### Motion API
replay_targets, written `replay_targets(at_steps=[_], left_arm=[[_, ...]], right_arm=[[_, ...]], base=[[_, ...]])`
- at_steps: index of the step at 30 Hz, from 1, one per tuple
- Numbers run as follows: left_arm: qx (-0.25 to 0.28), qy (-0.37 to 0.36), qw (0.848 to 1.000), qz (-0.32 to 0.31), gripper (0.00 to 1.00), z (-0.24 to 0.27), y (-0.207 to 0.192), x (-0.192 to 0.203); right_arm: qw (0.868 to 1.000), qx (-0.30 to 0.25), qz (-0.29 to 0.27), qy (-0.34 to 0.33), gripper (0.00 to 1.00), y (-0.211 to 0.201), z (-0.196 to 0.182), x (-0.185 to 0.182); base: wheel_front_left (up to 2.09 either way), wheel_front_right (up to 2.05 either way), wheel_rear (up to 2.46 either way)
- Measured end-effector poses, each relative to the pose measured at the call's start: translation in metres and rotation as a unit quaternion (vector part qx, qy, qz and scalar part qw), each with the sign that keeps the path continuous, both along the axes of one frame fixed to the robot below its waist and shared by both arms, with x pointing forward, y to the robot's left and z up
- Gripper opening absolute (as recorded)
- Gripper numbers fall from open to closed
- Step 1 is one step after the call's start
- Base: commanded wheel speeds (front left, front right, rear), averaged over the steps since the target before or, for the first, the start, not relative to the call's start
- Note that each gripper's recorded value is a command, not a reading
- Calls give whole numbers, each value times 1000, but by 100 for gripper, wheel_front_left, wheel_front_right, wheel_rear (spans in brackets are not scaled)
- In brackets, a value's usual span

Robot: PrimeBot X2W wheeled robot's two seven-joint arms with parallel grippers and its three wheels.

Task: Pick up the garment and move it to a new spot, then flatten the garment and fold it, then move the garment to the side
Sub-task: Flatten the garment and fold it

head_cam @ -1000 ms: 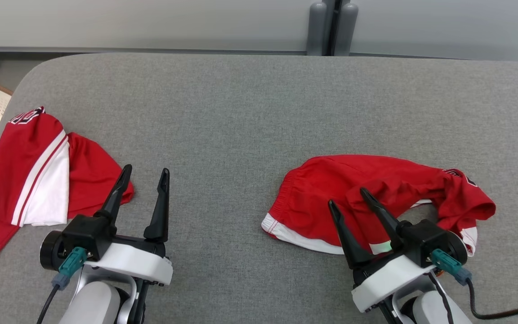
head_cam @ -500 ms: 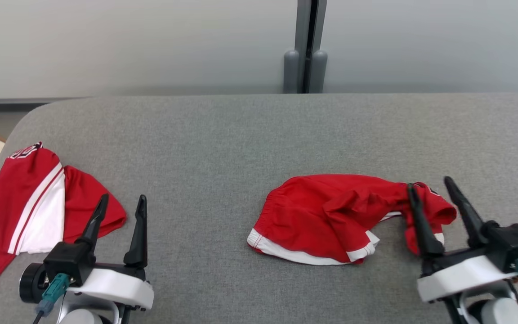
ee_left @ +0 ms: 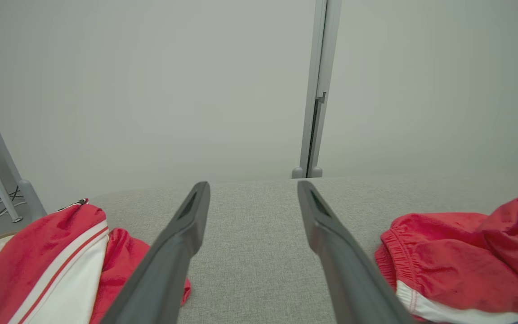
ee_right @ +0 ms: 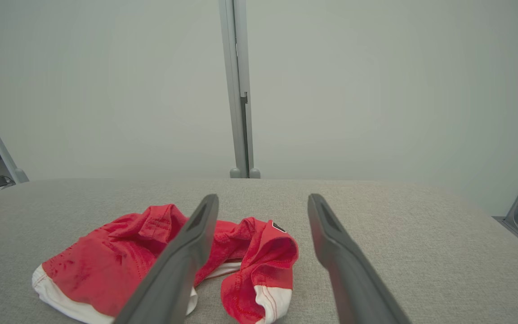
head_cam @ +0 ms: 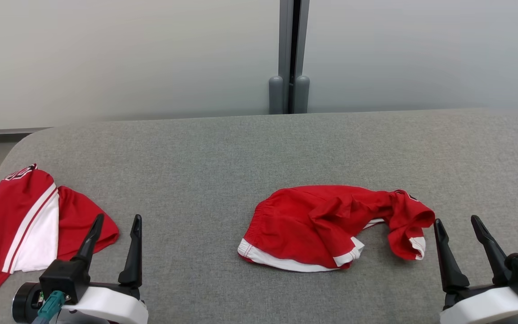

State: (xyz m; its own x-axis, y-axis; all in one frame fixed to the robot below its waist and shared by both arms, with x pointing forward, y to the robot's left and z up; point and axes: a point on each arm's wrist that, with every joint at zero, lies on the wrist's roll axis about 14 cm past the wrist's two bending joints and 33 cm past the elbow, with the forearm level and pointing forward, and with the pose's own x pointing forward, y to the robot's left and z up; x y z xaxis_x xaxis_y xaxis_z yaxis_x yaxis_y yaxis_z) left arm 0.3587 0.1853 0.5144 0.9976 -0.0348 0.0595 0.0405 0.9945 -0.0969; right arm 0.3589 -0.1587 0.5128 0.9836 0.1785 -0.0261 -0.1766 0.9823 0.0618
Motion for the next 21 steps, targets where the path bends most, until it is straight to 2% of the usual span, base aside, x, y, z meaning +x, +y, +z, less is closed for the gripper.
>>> replay_targets(at_steps=[12, 17, 21], left_arm=[[2, 11, 1000, -10, 100, -2, -6, -2], [-7, 25, 997, -74, 100, -4, -44, 10], [-15, 69, 987, -145, 100, -25, -87, 19]], right_arm=[[1000, 0, 6, 2, 100, 6, 1, 1], [1000, 1, 14, 7, 100, 12, -2, 8], [1000, 1, 13, 16, 100, 11, -9, 14]], base=[[0, 0, 0], [0, 0, 0], [0, 0, 0]])
